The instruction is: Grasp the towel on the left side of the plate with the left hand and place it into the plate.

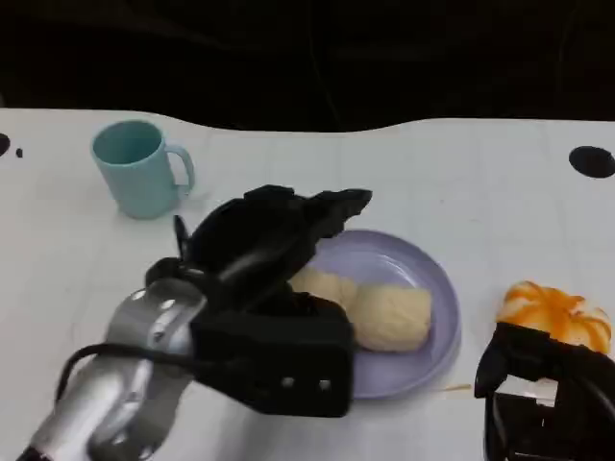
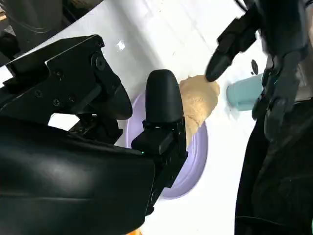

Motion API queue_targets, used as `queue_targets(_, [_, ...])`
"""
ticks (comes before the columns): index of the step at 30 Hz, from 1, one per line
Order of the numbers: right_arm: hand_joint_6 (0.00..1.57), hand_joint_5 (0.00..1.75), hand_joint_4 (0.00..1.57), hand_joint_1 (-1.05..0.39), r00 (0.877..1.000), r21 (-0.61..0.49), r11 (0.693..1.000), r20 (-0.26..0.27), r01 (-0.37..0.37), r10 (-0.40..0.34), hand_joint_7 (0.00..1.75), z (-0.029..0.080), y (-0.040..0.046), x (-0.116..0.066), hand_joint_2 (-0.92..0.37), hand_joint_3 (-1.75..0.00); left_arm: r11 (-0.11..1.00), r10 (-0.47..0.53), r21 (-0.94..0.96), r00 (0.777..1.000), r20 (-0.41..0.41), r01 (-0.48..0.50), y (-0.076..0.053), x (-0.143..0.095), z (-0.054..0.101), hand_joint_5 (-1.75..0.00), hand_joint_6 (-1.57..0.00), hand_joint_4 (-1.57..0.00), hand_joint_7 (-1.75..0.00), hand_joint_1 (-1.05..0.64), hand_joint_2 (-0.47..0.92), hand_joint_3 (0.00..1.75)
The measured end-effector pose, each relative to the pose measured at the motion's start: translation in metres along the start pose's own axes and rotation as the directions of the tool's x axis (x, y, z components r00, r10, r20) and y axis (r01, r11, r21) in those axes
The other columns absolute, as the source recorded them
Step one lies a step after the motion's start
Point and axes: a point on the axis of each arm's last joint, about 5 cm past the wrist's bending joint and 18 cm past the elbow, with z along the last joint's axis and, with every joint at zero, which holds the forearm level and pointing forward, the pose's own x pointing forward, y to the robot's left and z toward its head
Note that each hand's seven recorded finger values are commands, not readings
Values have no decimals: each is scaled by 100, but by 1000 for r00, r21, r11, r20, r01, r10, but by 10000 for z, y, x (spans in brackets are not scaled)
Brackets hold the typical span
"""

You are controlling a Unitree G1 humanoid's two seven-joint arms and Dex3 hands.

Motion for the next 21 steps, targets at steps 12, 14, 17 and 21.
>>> queue_targets(12, [61,175,82,2,1000,-6,1000,-1,-1,1,175,19,15,2,-56,-142,882,253,-409,967,-13,-236,-44,-499,-387,-130,-104,-87,-68,-12,58,109])
queue_targets(14, [61,175,82,2,1000,-6,1000,-1,-1,1,175,22,20,1,-56,-142,845,265,-470,963,-47,-256,-81,-614,-428,-148,-98,-92,-101,-11,48,125])
queue_targets(17, [62,175,83,1,1000,-5,1000,-5,0,0,175,20,24,0,-56,-143,805,252,-526,961,-115,-274,-137,-804,-448,-162,-90,-98,-133,-10,42,134])
queue_targets(21, [62,175,84,1,1000,-6,1000,-9,-7,7,175,20,44,9,-55,-143,758,237,-574,950,-202,-310,-186,-1019,-390,-173,-82,-90,-150,-10,43,134])
